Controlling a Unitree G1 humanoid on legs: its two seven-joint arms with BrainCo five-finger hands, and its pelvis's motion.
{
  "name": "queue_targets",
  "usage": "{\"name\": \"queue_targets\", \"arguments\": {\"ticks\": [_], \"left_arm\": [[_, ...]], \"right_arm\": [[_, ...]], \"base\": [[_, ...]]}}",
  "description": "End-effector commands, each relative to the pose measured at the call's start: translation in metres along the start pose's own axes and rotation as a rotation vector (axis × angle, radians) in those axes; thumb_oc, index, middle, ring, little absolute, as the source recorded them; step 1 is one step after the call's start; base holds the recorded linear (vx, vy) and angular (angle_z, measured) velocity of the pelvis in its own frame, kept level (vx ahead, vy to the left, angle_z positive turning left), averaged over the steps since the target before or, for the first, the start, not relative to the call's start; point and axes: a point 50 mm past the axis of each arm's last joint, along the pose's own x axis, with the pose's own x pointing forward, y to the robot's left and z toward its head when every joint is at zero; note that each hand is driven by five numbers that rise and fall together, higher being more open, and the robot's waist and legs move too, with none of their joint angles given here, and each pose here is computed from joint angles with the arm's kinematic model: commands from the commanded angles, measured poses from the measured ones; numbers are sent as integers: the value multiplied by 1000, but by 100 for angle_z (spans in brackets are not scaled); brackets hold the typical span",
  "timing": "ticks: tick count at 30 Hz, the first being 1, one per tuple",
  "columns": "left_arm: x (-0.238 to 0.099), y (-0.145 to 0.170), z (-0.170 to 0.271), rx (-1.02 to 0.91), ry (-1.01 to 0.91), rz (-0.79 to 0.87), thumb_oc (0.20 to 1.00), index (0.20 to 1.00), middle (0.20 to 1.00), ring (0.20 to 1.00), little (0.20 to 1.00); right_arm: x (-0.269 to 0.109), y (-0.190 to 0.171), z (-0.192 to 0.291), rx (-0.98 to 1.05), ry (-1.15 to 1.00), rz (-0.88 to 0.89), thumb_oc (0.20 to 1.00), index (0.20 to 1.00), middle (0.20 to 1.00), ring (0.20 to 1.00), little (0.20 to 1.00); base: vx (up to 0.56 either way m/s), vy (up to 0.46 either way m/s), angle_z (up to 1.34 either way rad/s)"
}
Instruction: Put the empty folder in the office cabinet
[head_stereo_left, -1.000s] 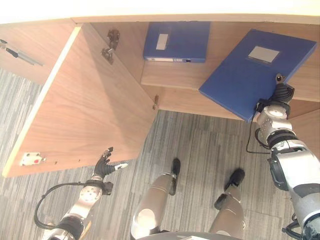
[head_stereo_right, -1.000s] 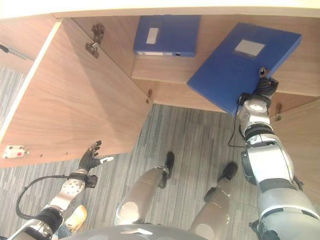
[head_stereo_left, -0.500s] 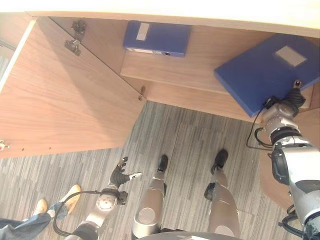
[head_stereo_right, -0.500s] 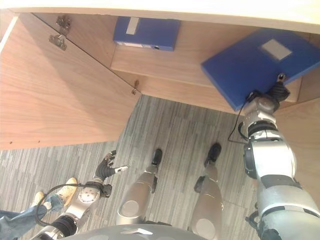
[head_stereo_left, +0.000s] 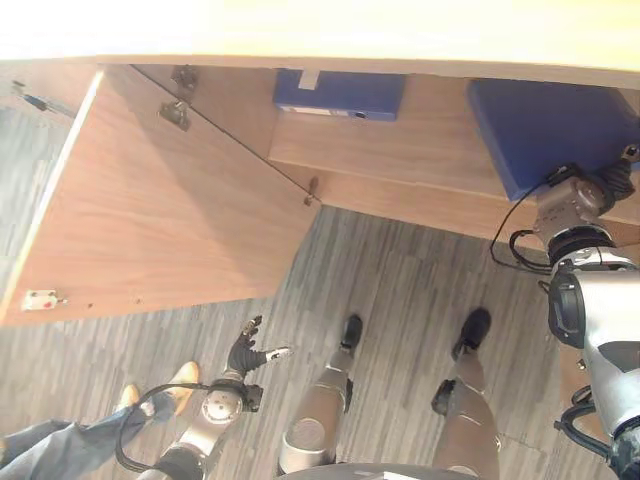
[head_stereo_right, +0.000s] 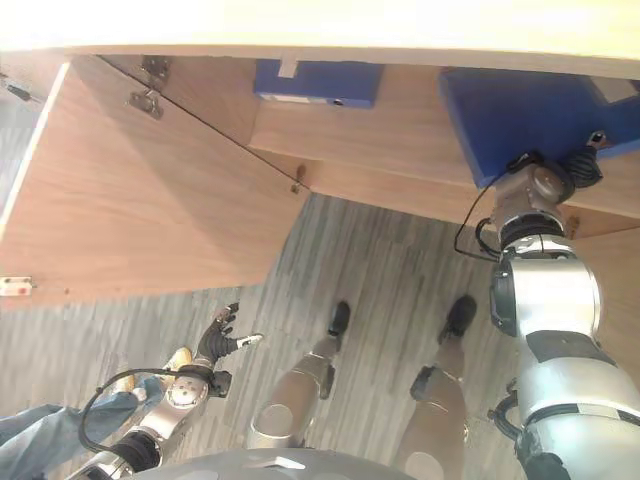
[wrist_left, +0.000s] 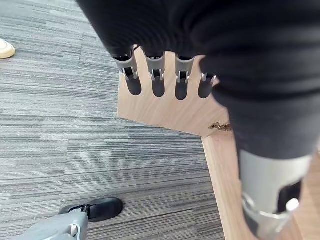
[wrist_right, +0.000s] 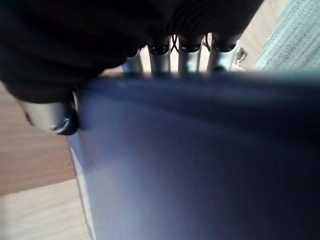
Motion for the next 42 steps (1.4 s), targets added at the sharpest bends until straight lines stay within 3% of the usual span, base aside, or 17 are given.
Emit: {"name": "queue_targets", "arguments": {"ticks": [1,14,28,42], "left_arm": [[5,12,5,126,-6,-3,1000,1000,1000,1000,1000],[7,5,10,107,-24,-8,1000,1000,1000,1000,1000],[13,3,23,55,-68,8,1000,1000,1000,1000,1000],[14,1,28,22,-83,8,1000,1000,1000,1000,1000]], "right_arm": [[1,13,50,147,-134,-4,200,200,200,200,200],[-6,31,106,213,-226,13,200,200,200,200,200],[-33,71,141,1,-410,132,200,200,200,200,200],[-52,93,150,141,-403,189,200,200,200,200,200]], "base": [[56,-33,0],[37,-22,-1],[28,-76,6],[13,-10,0]]}}
